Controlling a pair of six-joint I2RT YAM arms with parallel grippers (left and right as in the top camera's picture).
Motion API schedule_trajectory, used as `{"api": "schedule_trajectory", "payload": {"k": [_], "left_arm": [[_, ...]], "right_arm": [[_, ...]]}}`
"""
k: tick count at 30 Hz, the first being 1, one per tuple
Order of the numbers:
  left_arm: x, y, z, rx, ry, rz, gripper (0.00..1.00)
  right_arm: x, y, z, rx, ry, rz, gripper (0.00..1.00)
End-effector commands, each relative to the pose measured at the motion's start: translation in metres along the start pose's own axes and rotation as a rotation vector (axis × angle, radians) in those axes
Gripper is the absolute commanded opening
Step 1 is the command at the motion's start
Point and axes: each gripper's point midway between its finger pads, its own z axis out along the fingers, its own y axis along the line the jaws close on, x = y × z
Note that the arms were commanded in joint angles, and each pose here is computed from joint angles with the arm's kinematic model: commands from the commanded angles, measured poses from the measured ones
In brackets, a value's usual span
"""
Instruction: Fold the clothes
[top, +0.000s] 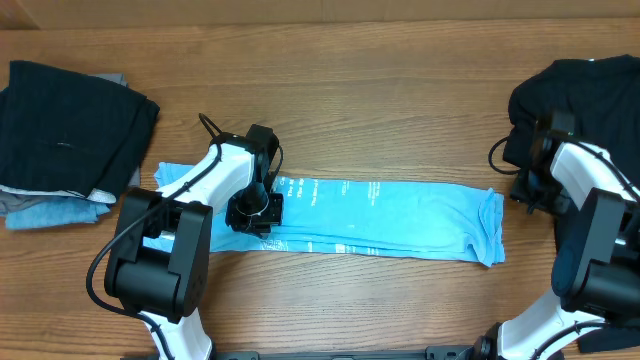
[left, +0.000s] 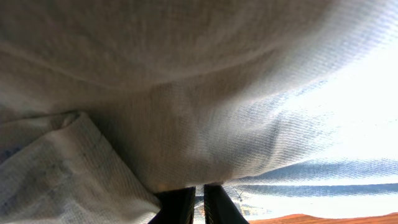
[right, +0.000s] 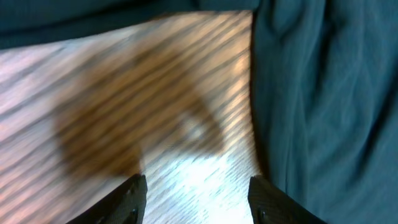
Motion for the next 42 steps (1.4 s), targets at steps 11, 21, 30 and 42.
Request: {"api": "schedule_trajectory", "payload": {"k": [11, 21, 30, 42], "left_arm": [[-0.003, 0.04, 0.022, -0.171, 0.008, -0.041, 0.11], [-0.004, 0.04, 0.022, -0.17, 0.005, -0.041, 0.11], [-0.002, 0.04, 0.022, -0.169, 0.012, -0.041, 0.11], [-0.003, 0.04, 0.022, -0.168, 0.009, -0.048, 0.11]], "right_arm": [[-0.006, 0.086, -0.084, -0.478, 0.072, -0.188, 0.6], [0.04, 0.085, -0.036, -0.428, 0.166, -0.193, 0.6], [0.028, -0.01, 0.004, -0.081, 0.163, 0.138, 0.61], [-0.018, -0.036, -0.034, -0.165, 0.134, 0.248, 0.66]]}}
